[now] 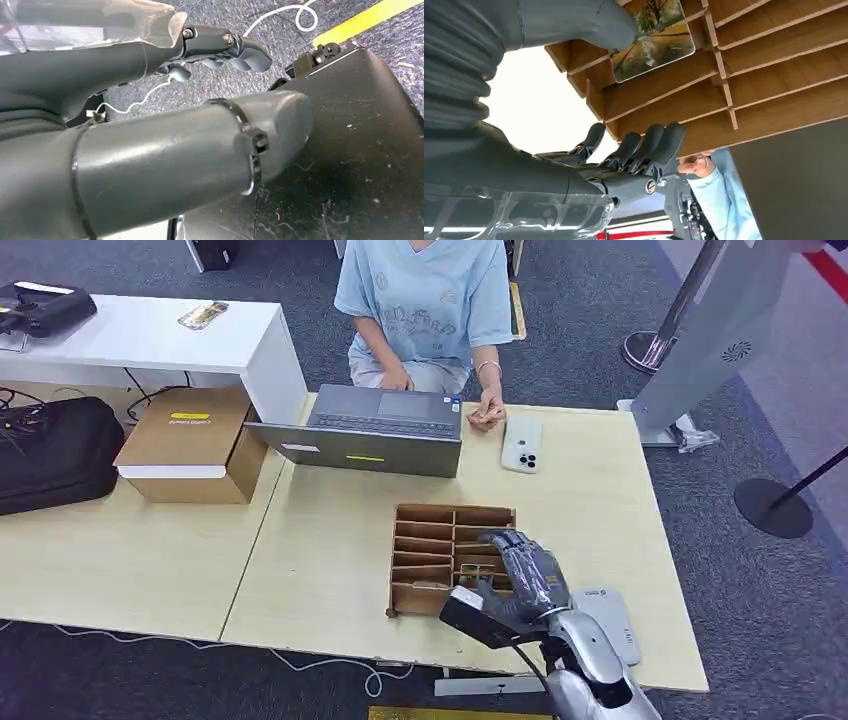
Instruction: Pass the card to the sensor for recognition and then transmit it.
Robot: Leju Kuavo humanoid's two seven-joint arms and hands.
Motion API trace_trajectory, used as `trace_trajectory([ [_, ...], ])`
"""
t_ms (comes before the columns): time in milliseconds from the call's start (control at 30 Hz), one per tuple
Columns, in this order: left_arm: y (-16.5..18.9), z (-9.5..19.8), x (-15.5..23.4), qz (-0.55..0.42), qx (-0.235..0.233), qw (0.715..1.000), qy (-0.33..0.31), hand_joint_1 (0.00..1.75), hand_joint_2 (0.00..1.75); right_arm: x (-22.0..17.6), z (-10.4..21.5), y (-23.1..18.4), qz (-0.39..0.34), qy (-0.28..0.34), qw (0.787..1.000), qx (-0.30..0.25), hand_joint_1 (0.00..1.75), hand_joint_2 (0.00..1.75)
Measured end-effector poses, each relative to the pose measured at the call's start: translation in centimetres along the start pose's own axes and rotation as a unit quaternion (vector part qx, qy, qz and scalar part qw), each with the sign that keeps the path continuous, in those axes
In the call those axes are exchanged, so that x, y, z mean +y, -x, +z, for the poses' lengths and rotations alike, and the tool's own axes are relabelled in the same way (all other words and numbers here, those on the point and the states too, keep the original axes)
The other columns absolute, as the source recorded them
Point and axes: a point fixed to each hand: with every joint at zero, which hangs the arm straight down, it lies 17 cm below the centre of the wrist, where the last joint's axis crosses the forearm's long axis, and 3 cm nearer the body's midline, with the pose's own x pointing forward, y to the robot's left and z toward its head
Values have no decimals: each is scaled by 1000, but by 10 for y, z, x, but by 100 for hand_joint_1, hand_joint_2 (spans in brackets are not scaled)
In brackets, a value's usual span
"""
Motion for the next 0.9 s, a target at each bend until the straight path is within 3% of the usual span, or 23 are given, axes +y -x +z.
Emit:
trace_trajectory([
  [900,-1,0,0,-1,-4,1000,0,0,0,8,2,0,5,-13,1000,6,65,175],
])
